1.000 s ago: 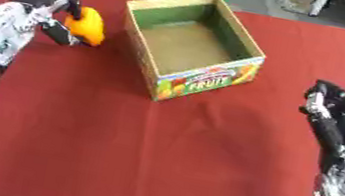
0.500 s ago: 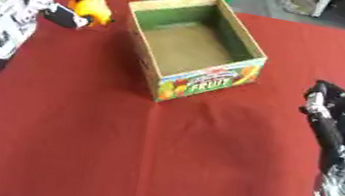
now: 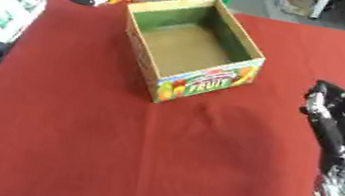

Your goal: Pick up objects on the table and place them in the box.

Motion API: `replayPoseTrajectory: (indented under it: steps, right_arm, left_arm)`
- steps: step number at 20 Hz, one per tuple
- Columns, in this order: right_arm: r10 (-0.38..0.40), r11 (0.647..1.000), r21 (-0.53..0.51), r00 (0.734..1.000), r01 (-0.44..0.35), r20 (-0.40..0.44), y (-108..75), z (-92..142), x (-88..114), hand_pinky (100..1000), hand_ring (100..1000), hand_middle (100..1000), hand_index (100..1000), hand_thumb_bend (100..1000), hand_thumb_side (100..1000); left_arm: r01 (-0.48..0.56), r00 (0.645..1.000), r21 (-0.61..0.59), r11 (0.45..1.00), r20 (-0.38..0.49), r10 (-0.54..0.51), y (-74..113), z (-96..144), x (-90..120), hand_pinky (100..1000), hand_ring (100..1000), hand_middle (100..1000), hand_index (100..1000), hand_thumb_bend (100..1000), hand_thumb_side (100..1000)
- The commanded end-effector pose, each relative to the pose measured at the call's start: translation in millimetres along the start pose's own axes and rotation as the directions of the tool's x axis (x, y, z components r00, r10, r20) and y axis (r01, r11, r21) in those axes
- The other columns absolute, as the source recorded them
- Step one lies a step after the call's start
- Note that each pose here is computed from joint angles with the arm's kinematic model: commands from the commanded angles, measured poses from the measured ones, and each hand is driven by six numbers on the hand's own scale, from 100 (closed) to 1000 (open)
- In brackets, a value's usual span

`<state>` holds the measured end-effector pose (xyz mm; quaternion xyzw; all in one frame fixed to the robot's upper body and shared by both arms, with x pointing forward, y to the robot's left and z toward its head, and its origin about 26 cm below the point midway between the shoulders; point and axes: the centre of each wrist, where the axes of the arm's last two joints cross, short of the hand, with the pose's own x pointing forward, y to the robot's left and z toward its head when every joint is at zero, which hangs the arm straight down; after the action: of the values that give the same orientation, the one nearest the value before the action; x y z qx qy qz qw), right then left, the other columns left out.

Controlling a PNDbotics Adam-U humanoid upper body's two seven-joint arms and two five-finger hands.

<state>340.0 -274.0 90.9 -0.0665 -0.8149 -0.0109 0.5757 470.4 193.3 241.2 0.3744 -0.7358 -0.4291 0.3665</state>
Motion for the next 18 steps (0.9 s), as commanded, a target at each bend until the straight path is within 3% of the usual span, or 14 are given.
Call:
replayPoseTrajectory:
  steps: [1,6,11,16,18]
  right_arm:
    - [0.002,1.000,0.016,1.000,-0.003,0.029,-0.5,-4.5,7.7,626,722,609,739,100,405]
    - [-0.002,0.999,0.034,0.999,0.001,0.037,3.5,-6.7,10.1,626,722,609,740,100,404]
    - [-0.011,0.999,0.051,0.999,0.009,0.046,8.2,-8.9,12.6,626,722,609,740,100,405]
    - [-0.016,0.998,0.060,0.999,0.013,0.050,10.8,-10.1,13.7,626,723,609,740,100,406]
    - [-0.018,0.998,0.062,0.999,0.015,0.051,11.5,-10.4,14.1,626,722,609,740,100,407]
  left_arm:
    - [-0.004,0.998,0.012,1.000,0.066,0.003,8.5,-10.5,21.2,653,605,459,417,493,100]
    - [-0.005,0.995,-0.047,0.999,0.101,0.009,-16.5,-14.3,34.2,658,617,467,424,490,100]
    - [-0.004,0.996,-0.078,0.997,0.084,0.011,-40.3,-14.5,33.7,663,630,475,430,476,100]
    - [0.001,0.997,-0.075,0.997,0.076,0.005,-54.4,-13.8,33.0,668,644,494,452,470,100]
    - [0.011,0.996,-0.070,0.997,0.084,-0.005,-57.3,-13.6,34.6,676,682,537,503,519,100]
